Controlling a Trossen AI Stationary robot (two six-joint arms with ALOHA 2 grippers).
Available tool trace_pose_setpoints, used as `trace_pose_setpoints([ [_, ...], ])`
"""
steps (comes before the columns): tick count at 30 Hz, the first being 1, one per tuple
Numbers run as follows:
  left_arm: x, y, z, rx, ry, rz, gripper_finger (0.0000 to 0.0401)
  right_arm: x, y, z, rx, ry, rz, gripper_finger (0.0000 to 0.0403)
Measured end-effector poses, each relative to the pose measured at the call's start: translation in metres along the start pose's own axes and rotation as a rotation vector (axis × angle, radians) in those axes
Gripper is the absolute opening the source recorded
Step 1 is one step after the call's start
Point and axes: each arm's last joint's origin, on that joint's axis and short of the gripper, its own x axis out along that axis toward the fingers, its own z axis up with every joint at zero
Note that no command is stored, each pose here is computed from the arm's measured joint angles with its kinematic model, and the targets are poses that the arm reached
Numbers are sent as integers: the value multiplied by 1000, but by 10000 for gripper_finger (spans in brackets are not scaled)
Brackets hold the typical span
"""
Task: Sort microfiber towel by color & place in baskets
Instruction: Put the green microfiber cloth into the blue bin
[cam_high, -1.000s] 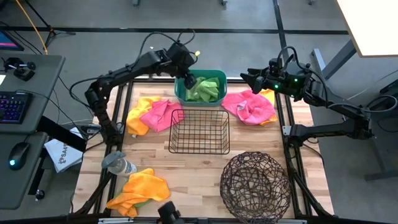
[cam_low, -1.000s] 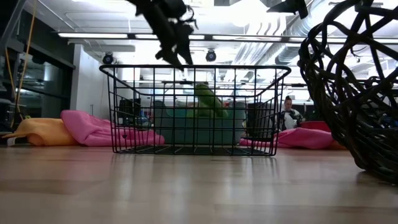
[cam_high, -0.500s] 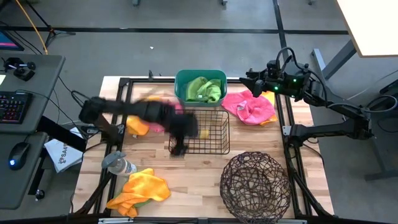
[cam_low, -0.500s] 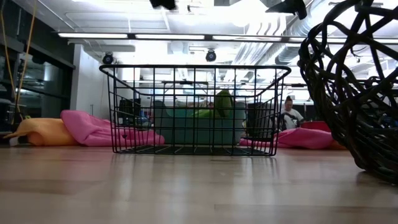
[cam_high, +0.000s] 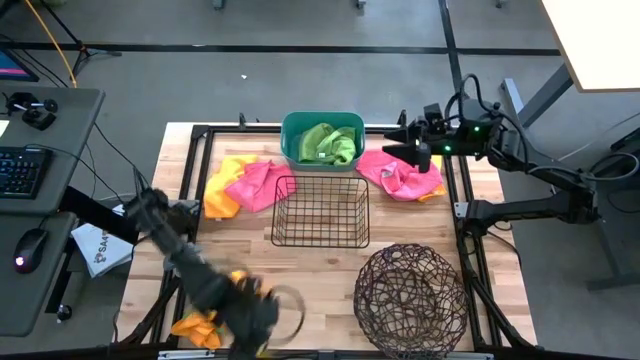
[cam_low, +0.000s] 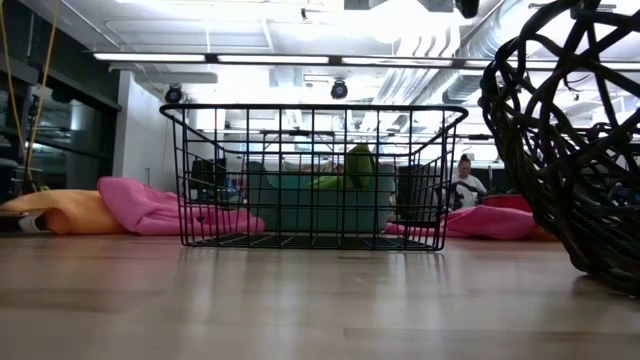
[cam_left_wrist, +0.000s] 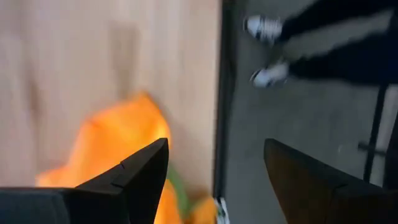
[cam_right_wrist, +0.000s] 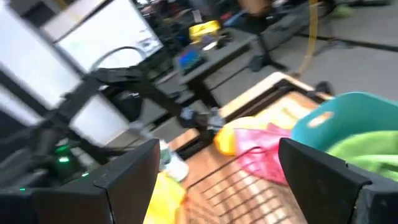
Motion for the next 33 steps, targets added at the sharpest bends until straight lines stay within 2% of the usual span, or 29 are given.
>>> trace_pose_setpoints([
  [6,46,-47,-49,38,106,53,252,3,13,-6,9,25,72,323],
  [10,69,-71,-75,61,93,55,252,4,22,-9,46,18,74,323],
  [12,79,-75,-86,62,80,108,252,5,26,-11,46,8,79,323],
  [15,97,-73,-100,37,117,233,252,5,32,-13,41,-2,71,323],
  [22,127,-61,-109,50,200,435,252,6,42,-19,34,-34,19,323],
  [27,135,-47,-108,-42,230,601,252,6,48,-23,20,-34,19,323],
  [30,138,-42,-106,-98,230,653,252,5,51,-25,4,-26,32,323],
  [33,148,-40,-107,-99,239,678,252,5,53,-26,-9,-19,44,323],
])
